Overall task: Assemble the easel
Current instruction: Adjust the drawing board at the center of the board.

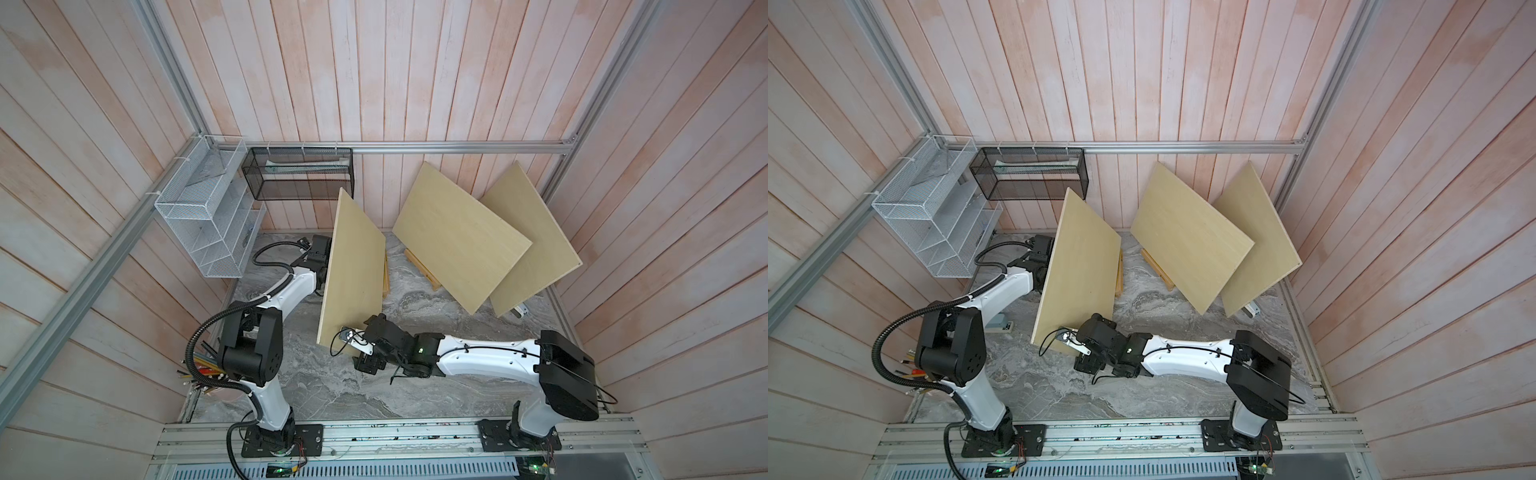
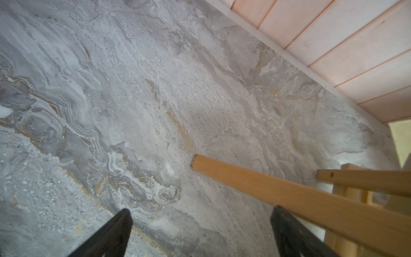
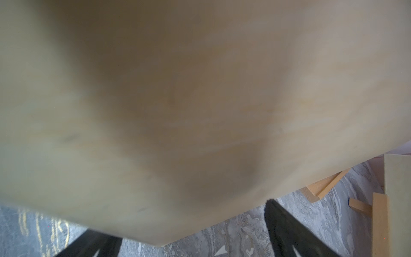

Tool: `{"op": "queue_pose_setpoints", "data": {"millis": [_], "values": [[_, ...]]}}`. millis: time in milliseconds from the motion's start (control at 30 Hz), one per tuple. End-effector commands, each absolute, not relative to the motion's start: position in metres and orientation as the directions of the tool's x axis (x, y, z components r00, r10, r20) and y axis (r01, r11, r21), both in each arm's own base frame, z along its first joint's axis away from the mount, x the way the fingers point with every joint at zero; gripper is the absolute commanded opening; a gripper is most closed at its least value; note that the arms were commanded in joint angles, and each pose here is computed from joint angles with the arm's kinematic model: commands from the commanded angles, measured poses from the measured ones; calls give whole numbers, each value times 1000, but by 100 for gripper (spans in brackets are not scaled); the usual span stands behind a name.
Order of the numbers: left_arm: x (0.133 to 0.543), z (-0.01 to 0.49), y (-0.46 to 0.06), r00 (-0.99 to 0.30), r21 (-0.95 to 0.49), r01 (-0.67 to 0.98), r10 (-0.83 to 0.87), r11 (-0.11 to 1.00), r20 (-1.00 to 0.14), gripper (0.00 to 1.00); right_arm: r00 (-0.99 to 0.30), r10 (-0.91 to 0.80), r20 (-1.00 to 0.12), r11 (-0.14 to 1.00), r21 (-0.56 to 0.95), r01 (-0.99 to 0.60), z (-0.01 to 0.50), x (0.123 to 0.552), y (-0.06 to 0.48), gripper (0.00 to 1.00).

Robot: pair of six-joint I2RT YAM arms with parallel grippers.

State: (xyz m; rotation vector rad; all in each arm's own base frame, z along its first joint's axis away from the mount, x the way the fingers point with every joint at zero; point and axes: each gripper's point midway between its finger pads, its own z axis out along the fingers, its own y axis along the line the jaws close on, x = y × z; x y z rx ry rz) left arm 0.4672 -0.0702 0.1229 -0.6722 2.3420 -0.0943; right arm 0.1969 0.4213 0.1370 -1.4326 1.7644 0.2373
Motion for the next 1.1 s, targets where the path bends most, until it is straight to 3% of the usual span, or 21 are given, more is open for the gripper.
{"op": "queue_pose_setpoints", "data": {"millis": [0,700,1067], "values": [[468,123,-72,-627,-228,-453,-490,862,-606,100,-57,-655,-754,466,-344,-815,162,229,425,98],[483,124,-81,-635,-250,-432,-489,866,-598,100,-144,-491,-859,653,-253,-714,232,300,385,98],[480,126,-89,-642,-285,-427,-510,858,-572,100,-167,-383,-908,718,-179,-673,251,304,377,98]]}}
